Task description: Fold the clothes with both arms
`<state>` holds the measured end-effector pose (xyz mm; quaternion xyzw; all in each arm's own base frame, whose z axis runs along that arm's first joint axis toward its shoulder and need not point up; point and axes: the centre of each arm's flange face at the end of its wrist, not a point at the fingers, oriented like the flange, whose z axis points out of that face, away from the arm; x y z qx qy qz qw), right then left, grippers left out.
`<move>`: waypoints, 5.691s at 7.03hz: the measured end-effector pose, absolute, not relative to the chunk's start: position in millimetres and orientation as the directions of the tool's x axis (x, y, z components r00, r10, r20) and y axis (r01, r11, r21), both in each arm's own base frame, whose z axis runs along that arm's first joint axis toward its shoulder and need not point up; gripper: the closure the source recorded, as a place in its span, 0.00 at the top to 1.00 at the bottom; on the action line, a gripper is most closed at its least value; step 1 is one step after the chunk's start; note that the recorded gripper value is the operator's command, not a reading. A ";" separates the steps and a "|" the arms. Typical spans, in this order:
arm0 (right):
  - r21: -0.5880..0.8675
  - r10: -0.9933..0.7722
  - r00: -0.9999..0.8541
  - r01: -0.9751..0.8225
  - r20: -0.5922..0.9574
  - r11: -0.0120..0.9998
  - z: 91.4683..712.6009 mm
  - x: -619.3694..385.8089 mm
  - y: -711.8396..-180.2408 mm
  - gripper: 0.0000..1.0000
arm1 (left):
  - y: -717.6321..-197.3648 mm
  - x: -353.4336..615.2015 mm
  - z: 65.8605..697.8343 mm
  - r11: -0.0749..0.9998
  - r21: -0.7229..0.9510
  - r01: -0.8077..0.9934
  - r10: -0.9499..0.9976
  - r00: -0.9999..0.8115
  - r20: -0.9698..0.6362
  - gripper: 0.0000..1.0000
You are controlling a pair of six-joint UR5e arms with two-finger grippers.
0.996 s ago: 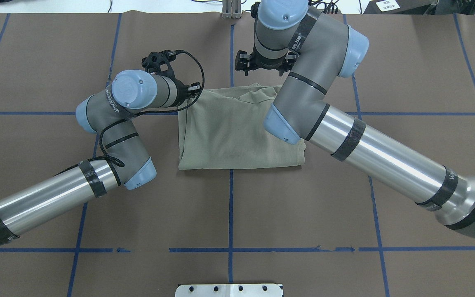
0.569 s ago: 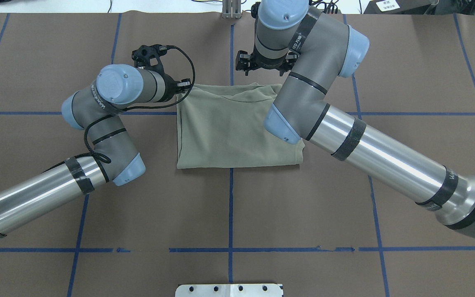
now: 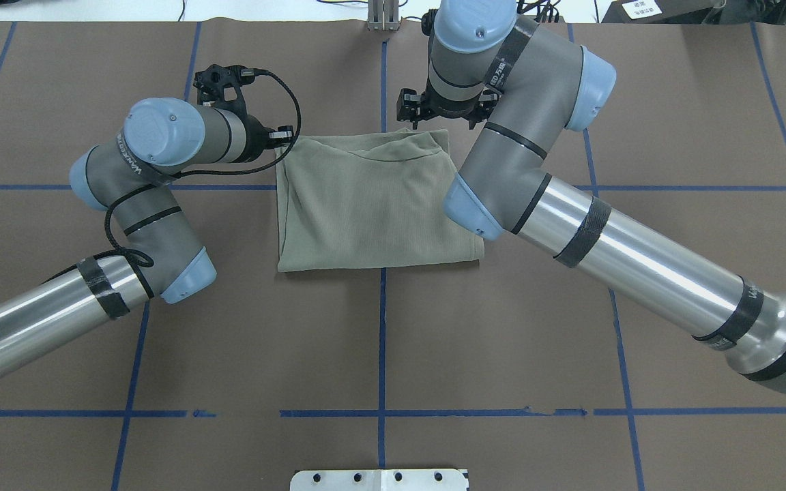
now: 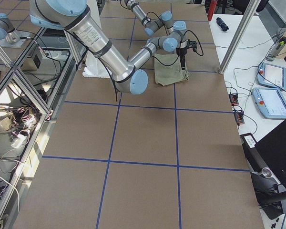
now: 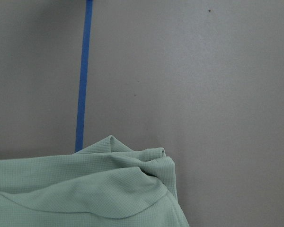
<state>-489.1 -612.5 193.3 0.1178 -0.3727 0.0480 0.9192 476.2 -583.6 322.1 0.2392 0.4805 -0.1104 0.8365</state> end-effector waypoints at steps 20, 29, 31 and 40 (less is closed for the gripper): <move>0.059 -0.167 0.745 0.170 0.645 0.984 650.3 65.9 -393.5 1.00 | -403.5 -53.7 633.3 0.975 0.198 -0.104 0.216 0.666 -0.714 1.00; 0.094 -0.188 0.746 0.167 0.639 0.981 633.1 66.4 -396.2 1.00 | -395.8 -89.9 632.4 0.971 0.229 -0.073 0.215 0.690 -0.691 1.00; 0.099 -0.189 0.747 0.164 0.638 0.982 630.8 67.9 -395.9 1.00 | -395.6 -91.5 627.5 0.968 0.238 -0.075 0.220 0.706 -0.673 1.00; 0.094 -0.184 0.746 0.161 0.640 0.982 632.5 69.3 -391.5 1.00 | -393.7 -92.2 629.4 0.970 0.231 -0.073 0.213 0.710 -0.671 1.00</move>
